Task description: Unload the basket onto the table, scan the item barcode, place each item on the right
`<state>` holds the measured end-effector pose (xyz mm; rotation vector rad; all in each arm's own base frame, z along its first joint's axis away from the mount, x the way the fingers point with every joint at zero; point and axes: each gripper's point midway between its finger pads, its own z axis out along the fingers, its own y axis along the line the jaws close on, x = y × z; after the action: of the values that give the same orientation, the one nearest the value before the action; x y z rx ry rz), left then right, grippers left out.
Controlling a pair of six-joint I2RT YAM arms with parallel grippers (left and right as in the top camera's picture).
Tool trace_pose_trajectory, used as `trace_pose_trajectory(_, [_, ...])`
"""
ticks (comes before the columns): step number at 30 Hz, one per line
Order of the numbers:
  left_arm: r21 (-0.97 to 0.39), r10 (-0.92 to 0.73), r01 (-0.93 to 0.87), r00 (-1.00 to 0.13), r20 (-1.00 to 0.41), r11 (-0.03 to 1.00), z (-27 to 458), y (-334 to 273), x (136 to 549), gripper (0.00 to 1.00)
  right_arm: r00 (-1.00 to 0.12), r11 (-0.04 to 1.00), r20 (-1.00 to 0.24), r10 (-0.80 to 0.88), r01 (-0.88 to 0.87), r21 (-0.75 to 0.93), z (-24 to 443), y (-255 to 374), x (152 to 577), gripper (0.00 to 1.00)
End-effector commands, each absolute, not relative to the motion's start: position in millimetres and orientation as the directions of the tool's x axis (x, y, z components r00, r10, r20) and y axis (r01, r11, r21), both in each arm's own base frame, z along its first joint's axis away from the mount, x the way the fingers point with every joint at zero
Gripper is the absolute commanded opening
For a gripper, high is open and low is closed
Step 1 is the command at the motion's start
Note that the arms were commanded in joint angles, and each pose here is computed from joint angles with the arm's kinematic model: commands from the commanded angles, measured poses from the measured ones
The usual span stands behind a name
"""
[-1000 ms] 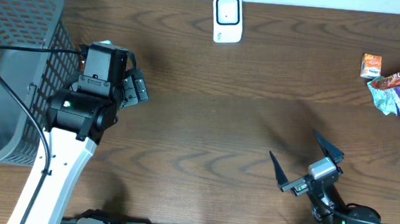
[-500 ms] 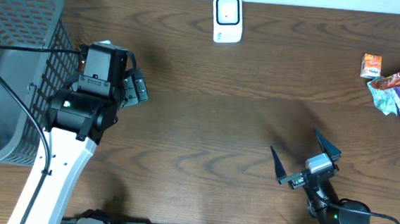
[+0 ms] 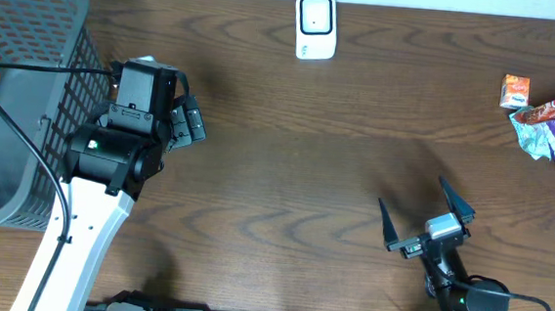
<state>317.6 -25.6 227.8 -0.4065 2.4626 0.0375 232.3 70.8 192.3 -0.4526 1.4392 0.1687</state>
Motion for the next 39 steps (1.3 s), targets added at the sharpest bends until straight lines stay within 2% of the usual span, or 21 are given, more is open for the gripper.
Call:
trace_pose_trajectory(1, [-0.069,-0.291,-0.317,-0.735,-0.612,0.946,233,-21,317,0.98,0.102,0.909,-0.981,-0.165,-0.371,-0.192,183,69,234,0.99])
trace_pose_trajectory(6, [-0.069,-0.291,-0.317,-0.735,-0.612,0.946,233,-21,317,0.98,0.017,0.915,-0.985,-0.169,-0.370,-0.164,163,66,235,0.99])
trace_pose_trajectory(17, [-0.069,-0.291,-0.317,-0.735,-0.612,0.946,233,-21,317,0.98,0.016,0.921,-0.985,-0.171,-0.352,-0.166,164,63,236,0.99])
trace_pose_trajectory(23, [-0.069,-0.291,-0.317,-0.735,-0.612,0.946,233,-21,317,0.98,-0.002,0.943,-0.986,-0.169,-0.291,-0.161,162,50,239,0.99])
trace_pose_trajectory(29, [-0.069,-0.291,-0.317,-0.735,-0.612,0.946,233,-21,317,0.98,-0.070,0.992,-0.998,0.007,-0.123,0.015,158,22,245,0.99])
trace_pose_trajectory(39, [-0.069,-0.291,-0.317,-0.735,-0.612,0.946,233,-21,317,0.98,-0.076,0.998,-0.997,-0.029,-0.066,-0.024,156,12,246,0.99])
